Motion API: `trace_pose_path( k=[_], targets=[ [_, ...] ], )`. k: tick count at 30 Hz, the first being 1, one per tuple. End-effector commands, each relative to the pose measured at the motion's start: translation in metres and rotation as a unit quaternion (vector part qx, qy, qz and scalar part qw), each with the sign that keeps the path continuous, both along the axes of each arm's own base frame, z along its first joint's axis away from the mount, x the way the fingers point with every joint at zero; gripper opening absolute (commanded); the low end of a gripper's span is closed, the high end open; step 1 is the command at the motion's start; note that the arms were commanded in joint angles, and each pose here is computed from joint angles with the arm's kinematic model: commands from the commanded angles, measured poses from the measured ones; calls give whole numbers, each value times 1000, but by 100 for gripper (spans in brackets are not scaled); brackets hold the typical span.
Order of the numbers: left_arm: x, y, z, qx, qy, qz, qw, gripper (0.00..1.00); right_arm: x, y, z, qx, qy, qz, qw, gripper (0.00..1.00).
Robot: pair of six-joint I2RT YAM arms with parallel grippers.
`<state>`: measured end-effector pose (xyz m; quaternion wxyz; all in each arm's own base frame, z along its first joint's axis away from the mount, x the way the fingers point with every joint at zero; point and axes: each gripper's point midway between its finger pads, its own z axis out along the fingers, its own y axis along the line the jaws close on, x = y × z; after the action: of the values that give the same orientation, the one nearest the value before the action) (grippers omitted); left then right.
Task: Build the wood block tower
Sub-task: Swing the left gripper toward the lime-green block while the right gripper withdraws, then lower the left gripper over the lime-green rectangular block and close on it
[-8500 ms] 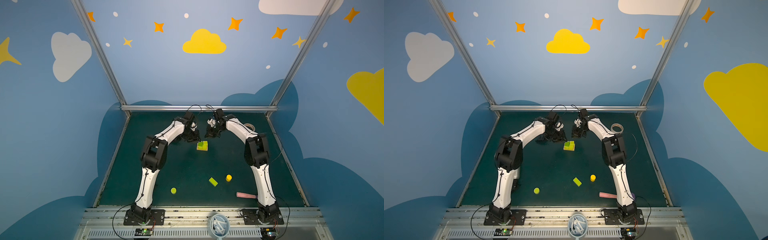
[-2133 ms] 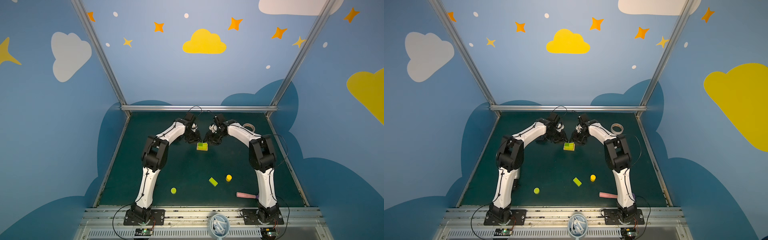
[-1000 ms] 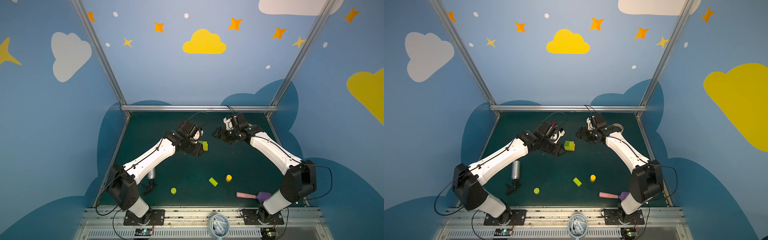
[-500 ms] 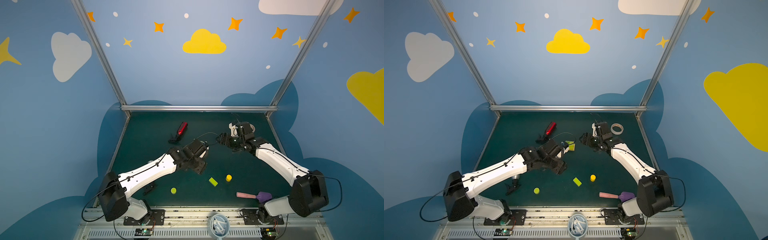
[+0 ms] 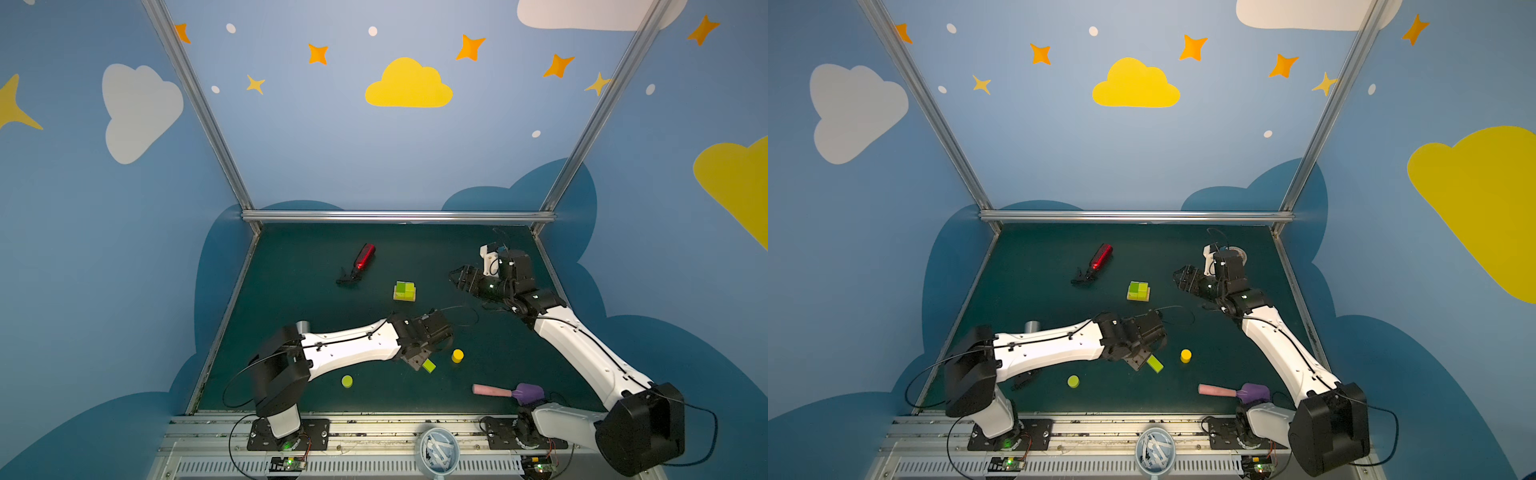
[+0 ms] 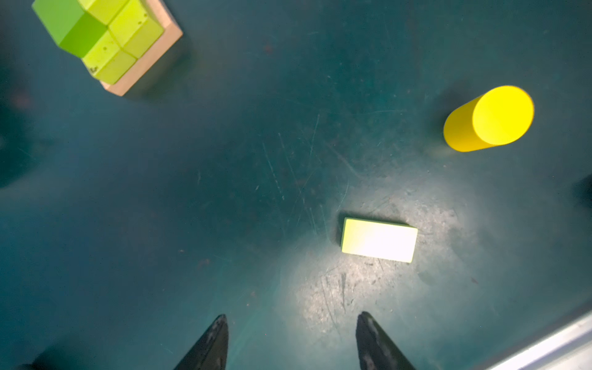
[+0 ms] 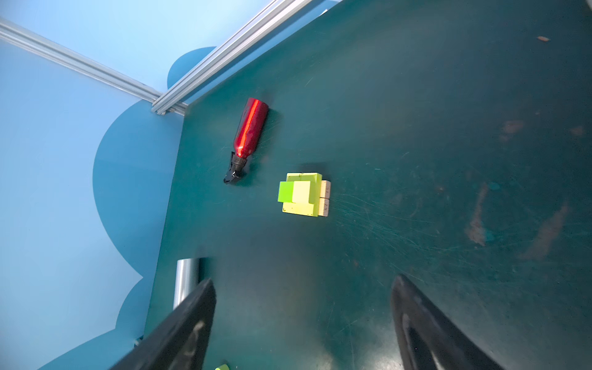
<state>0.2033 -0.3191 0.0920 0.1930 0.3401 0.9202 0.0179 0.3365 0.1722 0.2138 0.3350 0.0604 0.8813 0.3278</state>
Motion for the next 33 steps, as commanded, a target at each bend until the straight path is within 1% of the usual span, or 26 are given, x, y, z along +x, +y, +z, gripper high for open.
trace_pose_path(
  k=[1,4,7,14,18,21,28,30,33],
  targets=[
    [1,5,-3,44,-24,4,999,64,-1,-5,6,14,-11,-3,1000,84],
    [-2,-3,-10,46,-21,-3,999,68,0,-10,5,21,-9,-8,1000,84],
    [-2,-6,-16,46,-17,2,999,69,0,-11,5,26,-10,-8,1000,84],
    [-12,-27,-19,-13,10,-9,1000,76,-1,-17,4,33,-8,-14,999,84],
    [-17,-34,-26,-25,29,-28,999,80,-2,-20,5,37,-11,-15,999,84],
    [-22,-34,-32,-16,50,-39,998,80,-3,-22,6,38,-11,-17,999,84],
    [-26,-38,-40,-33,89,-59,994,80,-4,-29,6,40,-13,-26,999,84],
    [-28,-40,-43,-37,104,-70,991,80,-4,-30,5,41,-12,-26,999,84],
    [-28,-44,-45,-35,111,-89,989,80,-4,-31,5,42,-12,-26,999,84]
  ],
)
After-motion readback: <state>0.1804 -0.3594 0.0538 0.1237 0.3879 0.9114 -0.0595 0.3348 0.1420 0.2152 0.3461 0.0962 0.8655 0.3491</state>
